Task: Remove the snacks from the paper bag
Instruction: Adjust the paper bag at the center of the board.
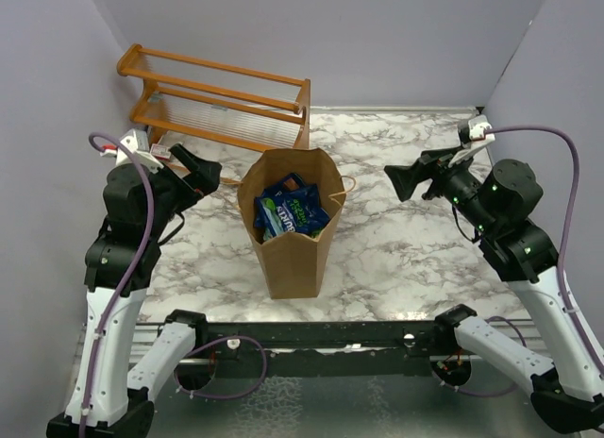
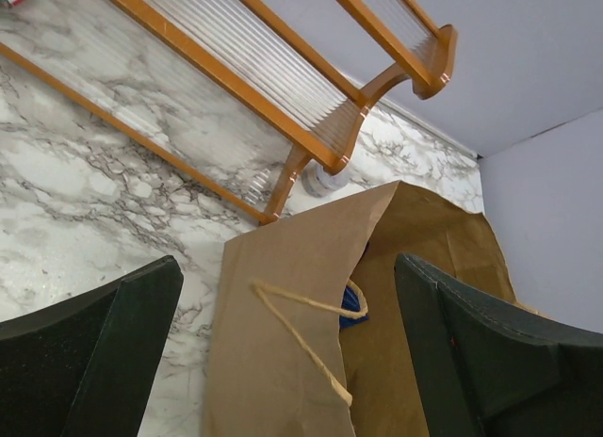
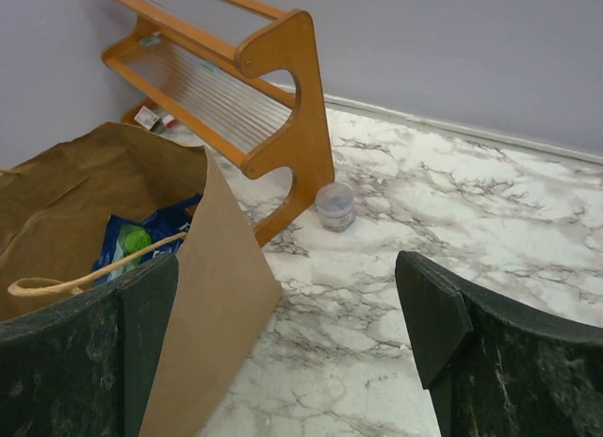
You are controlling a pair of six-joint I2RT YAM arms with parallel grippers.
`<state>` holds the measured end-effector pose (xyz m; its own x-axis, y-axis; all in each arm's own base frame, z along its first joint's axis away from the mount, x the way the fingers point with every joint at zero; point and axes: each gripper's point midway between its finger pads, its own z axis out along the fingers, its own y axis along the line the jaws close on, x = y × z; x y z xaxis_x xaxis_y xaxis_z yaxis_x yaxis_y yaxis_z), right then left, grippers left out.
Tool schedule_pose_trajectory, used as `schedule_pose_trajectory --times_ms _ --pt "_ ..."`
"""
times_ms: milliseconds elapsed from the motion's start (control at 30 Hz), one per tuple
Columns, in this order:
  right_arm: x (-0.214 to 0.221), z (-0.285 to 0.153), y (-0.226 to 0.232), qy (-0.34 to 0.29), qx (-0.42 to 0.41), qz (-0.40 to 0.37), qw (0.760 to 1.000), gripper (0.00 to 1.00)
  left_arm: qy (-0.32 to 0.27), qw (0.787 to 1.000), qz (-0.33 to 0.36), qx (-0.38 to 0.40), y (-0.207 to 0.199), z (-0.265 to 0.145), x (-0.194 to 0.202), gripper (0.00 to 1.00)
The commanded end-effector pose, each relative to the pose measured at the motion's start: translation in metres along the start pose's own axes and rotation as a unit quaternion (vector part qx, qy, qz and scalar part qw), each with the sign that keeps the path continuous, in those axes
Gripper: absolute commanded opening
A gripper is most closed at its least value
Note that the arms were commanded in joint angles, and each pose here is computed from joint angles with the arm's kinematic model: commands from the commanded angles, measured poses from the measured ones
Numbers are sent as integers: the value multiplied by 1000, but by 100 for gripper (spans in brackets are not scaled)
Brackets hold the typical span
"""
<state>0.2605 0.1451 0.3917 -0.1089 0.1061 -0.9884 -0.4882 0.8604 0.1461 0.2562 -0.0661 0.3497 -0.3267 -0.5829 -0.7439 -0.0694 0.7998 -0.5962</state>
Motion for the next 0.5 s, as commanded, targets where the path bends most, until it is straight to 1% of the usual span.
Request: schedule_pose_trajectory --times_ms 0,100,200,300,400,467 --pt "-4 4 13 -10 -35 5 999 99 -17 999 27 -16 3 -15 -13 99" --pt "-4 3 11 -13 -29 2 999 99 16 999 29 -3 3 -11 4 99" --pt "-6 1 11 -17 -27 0 999 99 46 998 25 38 -3 -8 25 94" --pt "-7 1 11 -20 -27 0 999 99 46 996 26 68 -4 -12 37 89" --pt "-5 3 10 -16 -27 1 999 99 31 997 29 66 2 -22 38 88" --pt "-2 4 10 -13 -28 3 1000 99 27 997 20 68 4 -23 41 87"
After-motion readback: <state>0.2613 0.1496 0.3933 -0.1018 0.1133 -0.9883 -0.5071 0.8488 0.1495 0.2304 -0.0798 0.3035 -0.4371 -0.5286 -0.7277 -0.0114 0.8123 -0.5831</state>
